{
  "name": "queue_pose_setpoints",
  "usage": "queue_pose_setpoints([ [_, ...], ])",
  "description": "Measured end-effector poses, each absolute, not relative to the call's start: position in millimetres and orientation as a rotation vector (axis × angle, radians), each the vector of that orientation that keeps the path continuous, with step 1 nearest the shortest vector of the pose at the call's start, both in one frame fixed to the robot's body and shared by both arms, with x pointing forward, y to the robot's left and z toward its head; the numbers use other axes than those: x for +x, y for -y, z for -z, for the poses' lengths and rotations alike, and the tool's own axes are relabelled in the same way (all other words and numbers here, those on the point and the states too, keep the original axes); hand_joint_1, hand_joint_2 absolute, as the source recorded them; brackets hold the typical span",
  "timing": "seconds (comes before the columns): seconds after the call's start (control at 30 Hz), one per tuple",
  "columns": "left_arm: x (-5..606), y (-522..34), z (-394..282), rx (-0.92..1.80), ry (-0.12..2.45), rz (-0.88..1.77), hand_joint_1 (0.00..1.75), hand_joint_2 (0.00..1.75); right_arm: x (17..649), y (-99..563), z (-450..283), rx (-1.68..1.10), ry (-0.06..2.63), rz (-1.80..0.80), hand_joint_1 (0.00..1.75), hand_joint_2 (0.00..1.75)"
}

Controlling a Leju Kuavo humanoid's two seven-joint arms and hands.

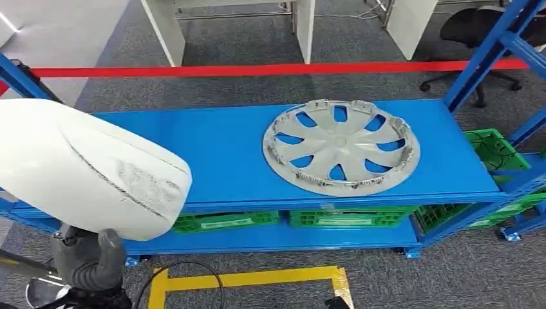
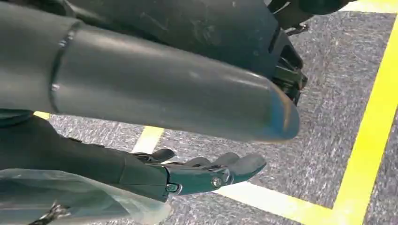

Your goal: Take the parts from the cabinet and place them on the table.

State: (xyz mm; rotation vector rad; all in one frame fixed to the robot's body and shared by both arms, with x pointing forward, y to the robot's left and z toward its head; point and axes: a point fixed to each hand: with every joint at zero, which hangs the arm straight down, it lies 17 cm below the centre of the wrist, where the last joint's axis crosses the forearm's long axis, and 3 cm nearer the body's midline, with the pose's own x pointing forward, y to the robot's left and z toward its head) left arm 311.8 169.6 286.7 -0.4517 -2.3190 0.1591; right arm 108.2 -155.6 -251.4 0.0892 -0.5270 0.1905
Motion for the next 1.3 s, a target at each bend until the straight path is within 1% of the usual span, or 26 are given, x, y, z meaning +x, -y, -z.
queue_pose_setpoints([
  [0.23, 310.8, -169.8, -289.1, -0.455, 2.323, -0.169, 1.75, 1.75, 110.3, 145.7, 248.9, 0.105, 0.531, -0.184, 0.0, 0.0],
  [1.3, 311.8, -172.8, -294.0, -0.541, 2.313, -0.241, 1.75, 1.75, 106.1, 147.4, 251.2, 0.123, 0.5, -0.184, 0.0, 0.0],
])
